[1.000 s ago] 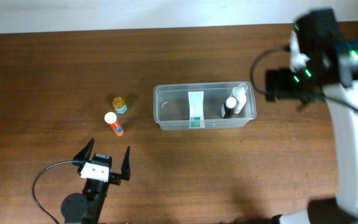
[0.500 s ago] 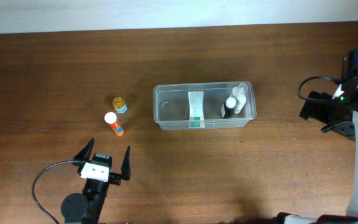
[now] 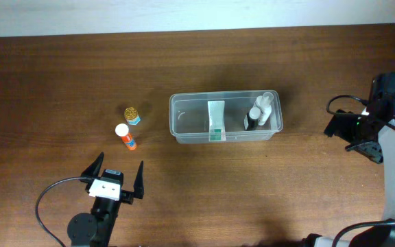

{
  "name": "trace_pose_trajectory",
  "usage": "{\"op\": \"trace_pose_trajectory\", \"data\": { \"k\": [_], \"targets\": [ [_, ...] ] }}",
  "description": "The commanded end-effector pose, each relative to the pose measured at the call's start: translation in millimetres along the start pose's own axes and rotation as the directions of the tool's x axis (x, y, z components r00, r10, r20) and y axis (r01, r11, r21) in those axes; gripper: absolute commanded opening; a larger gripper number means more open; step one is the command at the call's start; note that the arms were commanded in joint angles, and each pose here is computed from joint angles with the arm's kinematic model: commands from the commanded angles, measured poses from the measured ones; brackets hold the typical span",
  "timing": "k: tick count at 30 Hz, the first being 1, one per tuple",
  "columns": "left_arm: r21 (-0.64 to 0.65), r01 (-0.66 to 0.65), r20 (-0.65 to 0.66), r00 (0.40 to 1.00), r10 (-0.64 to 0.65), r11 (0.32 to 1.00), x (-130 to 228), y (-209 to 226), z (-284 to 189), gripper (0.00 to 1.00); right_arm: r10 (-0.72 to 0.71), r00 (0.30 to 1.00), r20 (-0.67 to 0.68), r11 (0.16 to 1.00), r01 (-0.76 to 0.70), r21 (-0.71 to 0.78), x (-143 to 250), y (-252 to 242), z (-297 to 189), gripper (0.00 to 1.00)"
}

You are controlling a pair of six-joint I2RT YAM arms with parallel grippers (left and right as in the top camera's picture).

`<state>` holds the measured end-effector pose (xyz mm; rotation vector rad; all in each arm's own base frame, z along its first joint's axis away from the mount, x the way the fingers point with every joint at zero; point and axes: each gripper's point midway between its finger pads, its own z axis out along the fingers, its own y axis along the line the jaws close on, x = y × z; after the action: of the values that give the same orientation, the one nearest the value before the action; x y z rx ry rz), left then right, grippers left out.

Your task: Pack container

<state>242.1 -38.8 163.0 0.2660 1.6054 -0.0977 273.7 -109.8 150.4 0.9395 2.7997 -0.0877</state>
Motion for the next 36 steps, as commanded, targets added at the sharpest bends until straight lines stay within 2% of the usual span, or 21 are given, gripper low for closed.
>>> {"op": "trace_pose_trajectory", "data": {
  "k": [1, 27, 36],
  "targets": [
    [-0.016, -0.015, -0.003, 1.000, 0.015, 1.000, 2, 3, 0, 0.99, 0.017, 1.000, -0.006, 1.000, -0.017, -0.026, 1, 3, 2, 0.98],
    [-0.010, -0.015, -0.001, 1.000, 0.015, 1.000, 1, 2, 0, 0.99, 0.016, 1.000, -0.006, 1.000, -0.016, -0.026, 1, 3, 2, 0.98],
    [0.080, -0.066, 0.274, 0.961, 0.042, 0.995, -69, -14, -11, 0.99, 0.016, 1.000, -0.006, 1.000, -0.016, -0.026, 1, 3, 2, 0.98]
  ]
}}
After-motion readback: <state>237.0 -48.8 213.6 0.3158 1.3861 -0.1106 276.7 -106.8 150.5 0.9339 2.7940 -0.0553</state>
